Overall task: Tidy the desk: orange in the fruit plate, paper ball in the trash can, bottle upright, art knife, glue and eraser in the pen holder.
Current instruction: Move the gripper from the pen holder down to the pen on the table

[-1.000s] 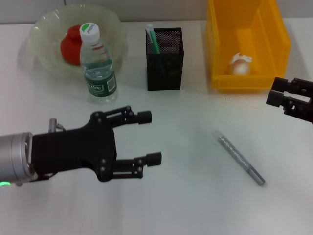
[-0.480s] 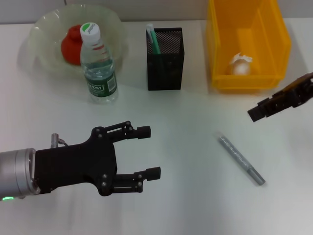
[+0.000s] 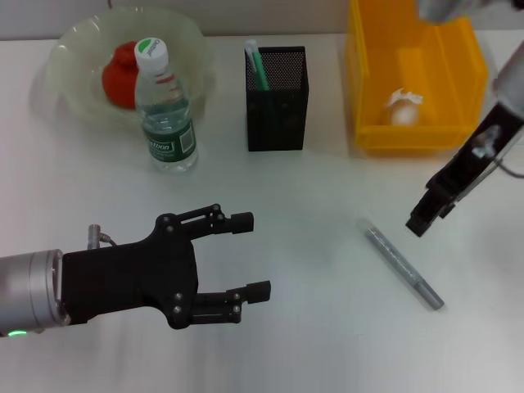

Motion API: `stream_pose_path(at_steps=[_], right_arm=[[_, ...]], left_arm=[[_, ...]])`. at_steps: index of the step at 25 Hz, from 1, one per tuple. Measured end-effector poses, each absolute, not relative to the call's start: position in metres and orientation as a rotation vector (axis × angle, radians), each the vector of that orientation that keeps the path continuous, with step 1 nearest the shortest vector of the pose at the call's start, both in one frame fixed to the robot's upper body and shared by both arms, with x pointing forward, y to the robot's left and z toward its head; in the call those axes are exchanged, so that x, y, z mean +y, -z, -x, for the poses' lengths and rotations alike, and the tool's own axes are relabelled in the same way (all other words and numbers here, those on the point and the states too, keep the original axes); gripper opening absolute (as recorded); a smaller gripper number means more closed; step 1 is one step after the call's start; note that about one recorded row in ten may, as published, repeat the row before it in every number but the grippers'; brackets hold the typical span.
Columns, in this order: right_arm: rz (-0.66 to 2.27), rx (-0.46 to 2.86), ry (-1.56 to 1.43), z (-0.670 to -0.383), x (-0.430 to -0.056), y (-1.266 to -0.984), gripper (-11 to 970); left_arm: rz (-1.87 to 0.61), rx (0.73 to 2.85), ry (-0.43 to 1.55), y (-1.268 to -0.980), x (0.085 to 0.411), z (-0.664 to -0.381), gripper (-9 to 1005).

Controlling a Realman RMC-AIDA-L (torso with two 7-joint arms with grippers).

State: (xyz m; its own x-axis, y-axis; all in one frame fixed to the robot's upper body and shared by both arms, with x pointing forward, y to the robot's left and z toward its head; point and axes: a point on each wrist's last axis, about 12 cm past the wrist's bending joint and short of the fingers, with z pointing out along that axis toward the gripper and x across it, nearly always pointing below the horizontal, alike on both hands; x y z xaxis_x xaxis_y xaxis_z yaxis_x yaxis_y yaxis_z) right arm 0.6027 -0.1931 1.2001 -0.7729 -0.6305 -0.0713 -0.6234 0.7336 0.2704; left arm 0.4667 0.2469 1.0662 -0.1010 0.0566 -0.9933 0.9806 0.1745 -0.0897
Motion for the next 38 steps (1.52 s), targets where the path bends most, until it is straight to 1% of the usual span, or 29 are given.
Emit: stream_pose_path(at_steps=[1,2,6,11,21,26,38], right_arm=[[-1.07,-2.872,0.366,-0.603,-0.183,-1.192,534],[-1.07,-2.872,0.366,-0.603,-0.183,-1.192,527],[-1.076,-2.847,0.292,-0.603,-0.171,-1.176,510],[-1.048,-2.833,0.293,-0.602,-0.169,-1.163,503],[-1.062,-2.839,0.296,-0.605,-0.162,-1.15,478],[-1.074,-2.84,0.267,-0.606,-0.159,-1.144,450],[-1.054,-2.88,0.3,-0.607,-0.158,-1.137,439]], left_arm=[[-1.083,1.4,1.111,-1.065,0.247,-0.466,813],[-1.083,1.4,1.111,-1.065,0.247,-0.466,813],[-1.091,1.39,1.102,-1.062,0.246,-0.466,813],[-1.092,1.386,1.101,-1.063,0.245,-0.467,813],[-1.091,1.399,1.072,-1.061,0.244,-0.471,813],[-1.092,1.4,1.073,-1.061,0.243,-0.472,813],[-1.09,1.406,1.063,-1.061,0.243,-0.474,813]])
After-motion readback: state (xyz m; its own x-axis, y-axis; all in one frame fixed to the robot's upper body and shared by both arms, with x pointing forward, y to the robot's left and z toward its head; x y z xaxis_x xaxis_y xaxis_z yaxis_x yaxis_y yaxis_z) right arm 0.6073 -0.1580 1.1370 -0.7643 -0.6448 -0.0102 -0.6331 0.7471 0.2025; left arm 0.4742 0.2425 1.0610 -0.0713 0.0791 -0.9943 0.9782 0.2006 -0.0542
